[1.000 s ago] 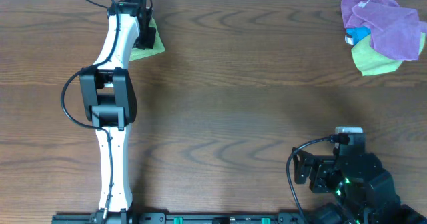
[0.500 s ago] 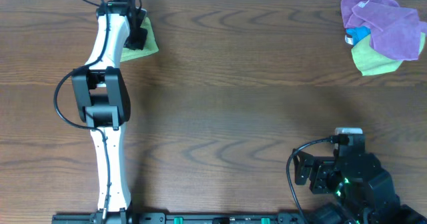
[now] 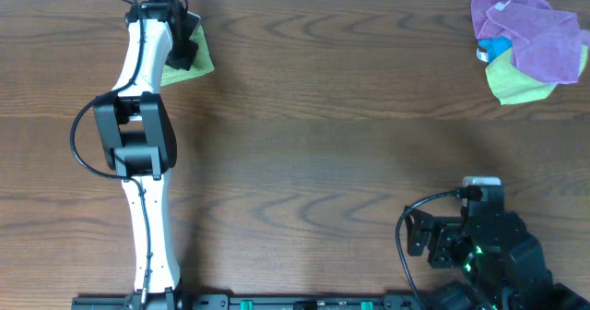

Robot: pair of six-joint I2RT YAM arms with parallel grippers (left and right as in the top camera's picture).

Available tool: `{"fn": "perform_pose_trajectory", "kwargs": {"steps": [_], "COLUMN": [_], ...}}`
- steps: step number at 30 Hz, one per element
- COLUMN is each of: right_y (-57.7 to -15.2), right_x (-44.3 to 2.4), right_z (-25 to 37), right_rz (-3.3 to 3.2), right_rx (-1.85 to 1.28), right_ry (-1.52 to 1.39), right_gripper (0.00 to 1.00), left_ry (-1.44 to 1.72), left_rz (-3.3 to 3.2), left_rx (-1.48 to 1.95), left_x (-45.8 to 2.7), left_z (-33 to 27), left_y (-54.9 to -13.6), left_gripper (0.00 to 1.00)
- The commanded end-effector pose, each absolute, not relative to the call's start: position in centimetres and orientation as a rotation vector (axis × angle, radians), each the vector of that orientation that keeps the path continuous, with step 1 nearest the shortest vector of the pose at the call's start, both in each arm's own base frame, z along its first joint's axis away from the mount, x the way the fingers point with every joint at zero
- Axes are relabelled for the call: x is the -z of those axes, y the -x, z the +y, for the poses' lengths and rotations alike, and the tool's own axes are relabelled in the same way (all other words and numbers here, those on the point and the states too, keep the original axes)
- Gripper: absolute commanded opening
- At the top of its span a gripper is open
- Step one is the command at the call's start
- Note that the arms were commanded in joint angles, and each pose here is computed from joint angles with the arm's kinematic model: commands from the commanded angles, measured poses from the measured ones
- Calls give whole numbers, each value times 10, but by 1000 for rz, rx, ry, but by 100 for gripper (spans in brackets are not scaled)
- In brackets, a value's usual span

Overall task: Fold the cloth
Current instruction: 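Lower the green cloth onto the table top-left and adjust its position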

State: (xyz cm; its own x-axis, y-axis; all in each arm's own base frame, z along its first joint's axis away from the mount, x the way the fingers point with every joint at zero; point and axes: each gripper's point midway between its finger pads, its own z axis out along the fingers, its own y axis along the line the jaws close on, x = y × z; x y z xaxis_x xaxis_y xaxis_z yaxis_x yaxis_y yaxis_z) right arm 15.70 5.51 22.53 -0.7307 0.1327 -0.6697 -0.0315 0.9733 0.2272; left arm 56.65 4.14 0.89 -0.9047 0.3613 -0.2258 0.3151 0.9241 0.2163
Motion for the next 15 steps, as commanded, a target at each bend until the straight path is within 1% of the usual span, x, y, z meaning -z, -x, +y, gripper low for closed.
{"fn": "perform_pose_trajectory", "kwargs": {"steps": [1,9,15], "right_y": [-157,-157,-157], "right_x": [-225,-225,-225], "right_z": [54,54,54], "right_rz": [2370,2370,2369], "right_rx": [-287,-287,-286], "right_ry": [-83,-83,-83], "right_gripper": [99,99,99], "left_ry": [-619,-702,-690], "left_rz": [2813,2709,2724], "left_rx": [-302,-346,-328], "left_x": [7,0,1], "left_z": [56,53,47], "left_y": [-570,-590,-587], "left_gripper": [6,6,6]}}
